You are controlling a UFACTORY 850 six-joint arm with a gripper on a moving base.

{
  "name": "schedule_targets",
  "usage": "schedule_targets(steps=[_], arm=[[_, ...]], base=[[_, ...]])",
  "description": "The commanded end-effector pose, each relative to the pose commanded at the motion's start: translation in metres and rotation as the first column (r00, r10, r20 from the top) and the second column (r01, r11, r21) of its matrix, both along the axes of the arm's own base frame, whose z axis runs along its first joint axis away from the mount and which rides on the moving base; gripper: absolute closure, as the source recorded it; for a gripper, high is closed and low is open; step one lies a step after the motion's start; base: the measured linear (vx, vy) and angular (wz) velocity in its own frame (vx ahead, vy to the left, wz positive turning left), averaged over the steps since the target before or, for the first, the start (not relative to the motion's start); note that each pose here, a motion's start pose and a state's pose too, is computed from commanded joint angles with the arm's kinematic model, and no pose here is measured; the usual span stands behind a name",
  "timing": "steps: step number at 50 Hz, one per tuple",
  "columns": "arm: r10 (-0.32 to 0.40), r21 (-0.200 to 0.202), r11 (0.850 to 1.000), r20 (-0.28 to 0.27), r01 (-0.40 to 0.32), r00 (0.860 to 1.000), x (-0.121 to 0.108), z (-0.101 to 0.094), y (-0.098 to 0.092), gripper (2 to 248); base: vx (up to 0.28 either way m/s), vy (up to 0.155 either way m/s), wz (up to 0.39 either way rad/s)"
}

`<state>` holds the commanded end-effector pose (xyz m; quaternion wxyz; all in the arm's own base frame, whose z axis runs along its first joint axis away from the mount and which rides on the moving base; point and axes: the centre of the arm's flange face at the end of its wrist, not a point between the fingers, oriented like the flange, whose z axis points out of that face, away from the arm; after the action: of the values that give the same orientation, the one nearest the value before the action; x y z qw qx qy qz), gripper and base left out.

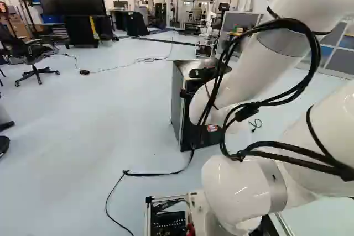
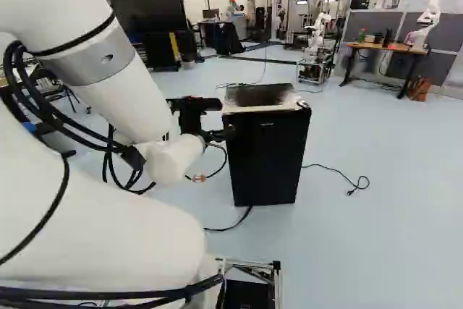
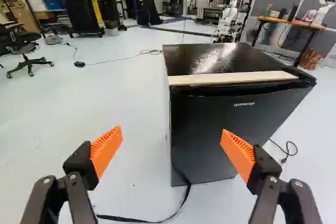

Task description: Grab a drink from the fridge

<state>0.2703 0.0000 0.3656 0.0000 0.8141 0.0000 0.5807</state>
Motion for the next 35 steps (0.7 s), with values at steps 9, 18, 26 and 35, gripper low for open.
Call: schedule_targets(steps=[9,18,26,35], arm=[[0.0,0.0,1.0,0.0,0.0,1.0,0.0,0.0,0.0,3],[0.0,0.0,1.0,0.0,0.0,1.0,0.0,0.0,0.0,3],[0.0,0.0,1.0,0.0,0.0,1.0,0.0,0.0,0.0001,3],[0.013,0.0,1.0,0.0,-0.013,1.0,0.0,0.0,0.0035,3]], base=[[0.0,0.0,0.0],[0.0,0.0,0.0],[0.0,0.0,0.0],[0.0,0.0,0.0]])
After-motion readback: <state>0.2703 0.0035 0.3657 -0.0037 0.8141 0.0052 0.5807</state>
